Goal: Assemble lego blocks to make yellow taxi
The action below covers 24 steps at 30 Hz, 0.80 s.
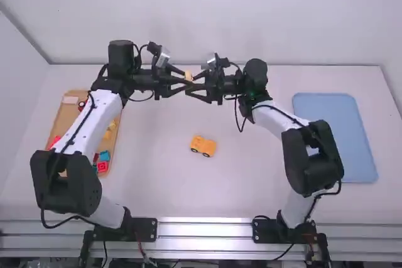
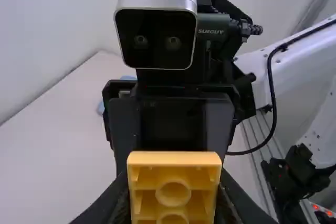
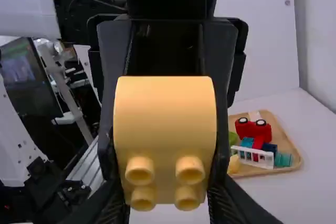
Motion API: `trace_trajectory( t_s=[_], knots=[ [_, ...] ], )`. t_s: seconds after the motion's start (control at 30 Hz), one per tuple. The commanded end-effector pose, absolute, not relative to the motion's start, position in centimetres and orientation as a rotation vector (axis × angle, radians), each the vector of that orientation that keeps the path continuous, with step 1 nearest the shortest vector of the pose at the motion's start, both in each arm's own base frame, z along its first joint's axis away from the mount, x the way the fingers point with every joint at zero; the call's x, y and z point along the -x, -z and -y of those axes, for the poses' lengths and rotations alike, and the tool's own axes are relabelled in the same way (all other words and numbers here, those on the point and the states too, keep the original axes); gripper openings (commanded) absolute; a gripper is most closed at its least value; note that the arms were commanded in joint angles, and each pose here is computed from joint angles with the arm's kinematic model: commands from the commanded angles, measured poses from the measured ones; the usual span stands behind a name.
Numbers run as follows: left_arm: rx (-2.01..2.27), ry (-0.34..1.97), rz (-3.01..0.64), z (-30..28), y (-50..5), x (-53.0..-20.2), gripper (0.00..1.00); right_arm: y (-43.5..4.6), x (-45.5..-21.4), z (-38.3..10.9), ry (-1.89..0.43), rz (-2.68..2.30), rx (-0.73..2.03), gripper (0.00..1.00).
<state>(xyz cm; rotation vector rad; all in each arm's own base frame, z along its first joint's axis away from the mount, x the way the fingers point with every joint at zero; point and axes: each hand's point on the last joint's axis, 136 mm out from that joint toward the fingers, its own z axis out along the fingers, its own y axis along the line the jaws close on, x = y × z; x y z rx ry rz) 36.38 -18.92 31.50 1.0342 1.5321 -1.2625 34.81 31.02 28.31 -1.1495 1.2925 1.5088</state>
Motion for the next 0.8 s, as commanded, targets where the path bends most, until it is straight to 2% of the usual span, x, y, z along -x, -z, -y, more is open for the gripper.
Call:
trace_trajectory(
  t_s=[0.0,0.13,0.43,0.6,0.7,0.77],
  knots=[
    [-1.039,1.311,-1.53,19.29,-31.79,-35.38,0.06,-29.84,-35.52,-31.28,-1.46,-1.254,1.113,0.4],
    [-1.047,1.303,-1.521,19.28,-31.79,-35.38,0.06,-30.34,-35.52,-31.23,-1.478,-1.26,1.09,0.41],
    [-1.055,1.298,-1.513,19.3,-31.77,-35.32,0.06,-30.42,-36.28,-31.27,-1.475,-1.289,1.033,0.31],
    [-1.052,1.299,-1.516,19.3,-31.77,-35.34,0.12,-30.6,-36.42,-31.31,-1.481,-1.296,1.013,0.28],
    [-1.052,1.298,-1.518,19.29,-31.75,-35.36,0.43,-30.6,-36.5,-31.31,-1.479,-1.298,1.008,0.28],
    [-1.051,1.298,-1.518,19.28,-31.75,-35.37,0.56,-30.61,-36.5,-31.28,-1.479,-1.298,1.008,0.28]
  ],
)
